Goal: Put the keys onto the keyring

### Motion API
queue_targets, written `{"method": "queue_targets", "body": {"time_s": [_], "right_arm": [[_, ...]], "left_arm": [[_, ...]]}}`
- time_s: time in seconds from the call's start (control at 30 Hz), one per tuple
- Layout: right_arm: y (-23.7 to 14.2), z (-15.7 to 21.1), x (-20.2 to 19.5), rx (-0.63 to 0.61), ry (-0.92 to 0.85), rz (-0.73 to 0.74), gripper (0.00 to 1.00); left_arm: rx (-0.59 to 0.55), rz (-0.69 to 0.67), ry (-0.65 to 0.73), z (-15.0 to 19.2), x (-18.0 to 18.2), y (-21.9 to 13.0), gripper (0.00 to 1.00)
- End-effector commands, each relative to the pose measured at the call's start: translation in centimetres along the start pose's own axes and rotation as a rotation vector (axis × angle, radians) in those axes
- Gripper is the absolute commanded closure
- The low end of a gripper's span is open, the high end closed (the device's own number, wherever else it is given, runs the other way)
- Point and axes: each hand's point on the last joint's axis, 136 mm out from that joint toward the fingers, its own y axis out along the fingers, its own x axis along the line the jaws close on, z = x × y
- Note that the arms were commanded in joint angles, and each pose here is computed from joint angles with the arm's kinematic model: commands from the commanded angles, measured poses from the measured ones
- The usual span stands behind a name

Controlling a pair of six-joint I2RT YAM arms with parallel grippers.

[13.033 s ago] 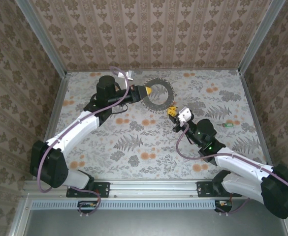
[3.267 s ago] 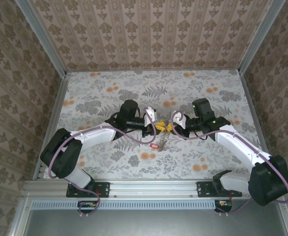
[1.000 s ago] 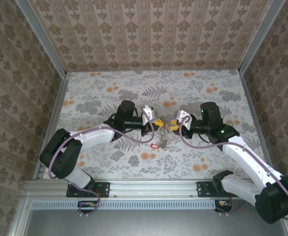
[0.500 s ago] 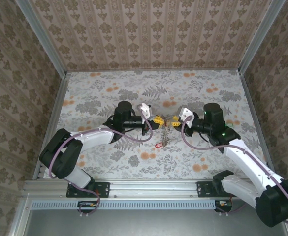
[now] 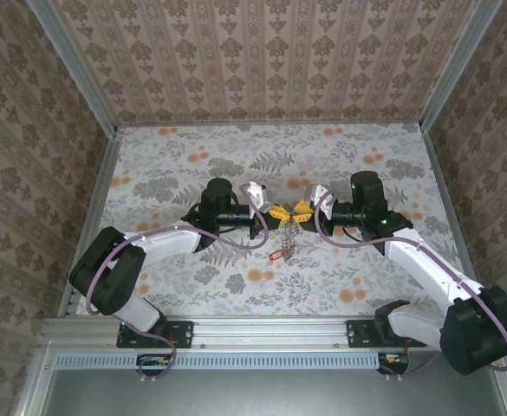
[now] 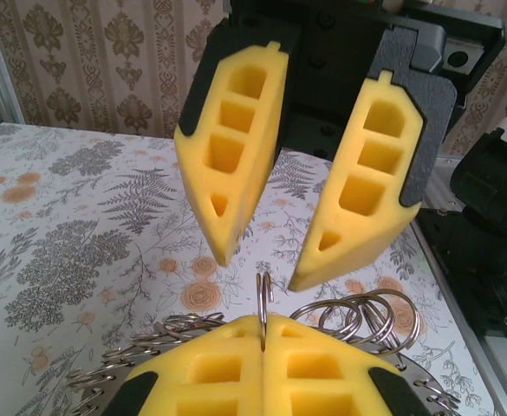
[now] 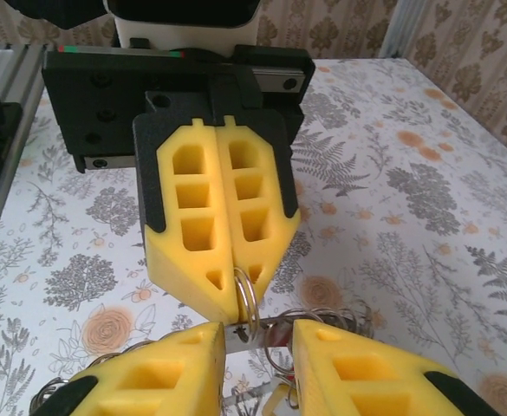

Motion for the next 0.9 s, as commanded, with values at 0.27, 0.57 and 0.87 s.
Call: {"method": "queue_targets", "body": {"time_s": [0.27, 0.57, 0.87], "right_arm": [[0.2, -1.0, 0.0, -0.026, -0.015, -0.053, 0.81], [0.4, -0.8, 0.0, -0.019, -0.003, -0.067, 0.89], [0.3, -1.0, -0.1, -0.004, -0.001, -0.069, 1.0]], "left_arm": [[-0.076, 0.033, 0.061, -3.0, -0.4, -0.3, 1.0], [-0.076, 0.038, 0.061, -3.1, -0.5, -0.2, 1.0], [-0.009, 0.04, 0.075, -2.1, -0.7, 0.0, 0.95]]}}
